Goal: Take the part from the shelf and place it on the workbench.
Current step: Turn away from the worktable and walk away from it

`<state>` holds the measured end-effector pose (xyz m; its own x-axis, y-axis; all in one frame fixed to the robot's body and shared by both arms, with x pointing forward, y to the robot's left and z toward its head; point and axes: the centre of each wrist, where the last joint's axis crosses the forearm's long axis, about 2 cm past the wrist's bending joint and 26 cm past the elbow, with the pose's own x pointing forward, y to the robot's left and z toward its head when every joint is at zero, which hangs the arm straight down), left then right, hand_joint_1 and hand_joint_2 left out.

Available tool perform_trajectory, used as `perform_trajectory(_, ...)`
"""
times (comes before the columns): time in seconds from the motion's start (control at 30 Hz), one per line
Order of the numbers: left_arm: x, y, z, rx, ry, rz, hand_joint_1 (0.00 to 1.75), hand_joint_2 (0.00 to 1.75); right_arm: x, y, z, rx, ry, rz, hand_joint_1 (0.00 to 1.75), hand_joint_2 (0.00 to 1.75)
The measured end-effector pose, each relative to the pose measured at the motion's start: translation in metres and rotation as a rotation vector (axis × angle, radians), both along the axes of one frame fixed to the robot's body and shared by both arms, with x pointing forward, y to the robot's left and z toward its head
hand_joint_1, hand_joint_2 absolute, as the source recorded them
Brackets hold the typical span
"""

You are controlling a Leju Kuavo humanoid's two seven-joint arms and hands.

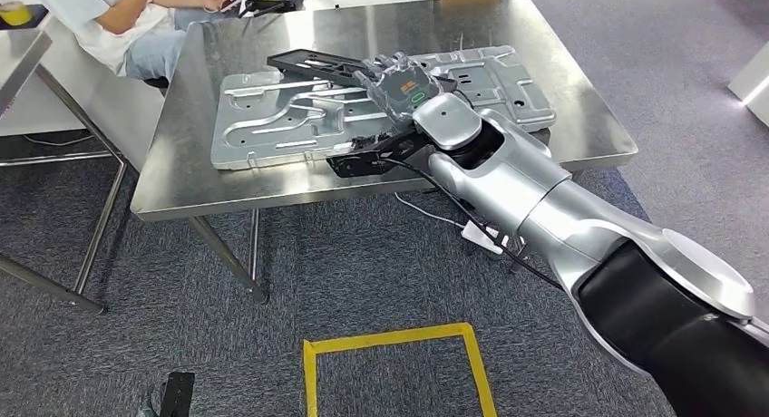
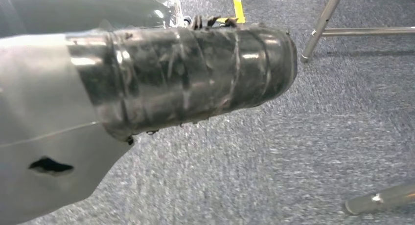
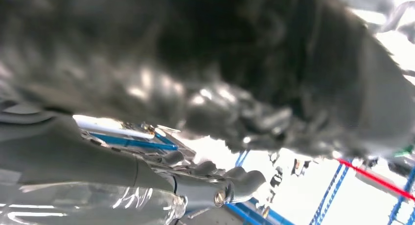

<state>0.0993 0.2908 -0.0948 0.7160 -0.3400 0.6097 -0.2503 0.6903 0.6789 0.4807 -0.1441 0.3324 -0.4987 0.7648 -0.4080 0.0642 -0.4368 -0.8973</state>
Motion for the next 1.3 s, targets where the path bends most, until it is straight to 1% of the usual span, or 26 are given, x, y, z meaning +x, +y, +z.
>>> perform_trajectory(0.3,0.0041,0.0004,0.001,0.004,-0.004,-0.011,0.0,0.0,-0.0002,-0.0006,-0.0014,0.002,0.003,-0.001,0.0,0.0)
perform_trajectory(0.63,0.0033,0.0005,0.0008,0.004,0.0,-0.01,0.0,0.0,0.0,-0.0046,-0.0059,0.003,0.016,-0.013,0.0,0.0)
perform_trajectory(1.03,-0.0006,0.0006,-0.0001,0.002,-0.002,0.003,0.0,0.0,-0.001,-0.0016,-0.0033,0.009,0.012,-0.005,0.0,0.0)
perform_trajectory(1.3,0.0009,0.0017,0.0002,0.006,-0.004,-0.003,0.0,0.0,-0.0014,-0.0016,-0.0051,0.012,0.018,-0.004,0.0,0.0)
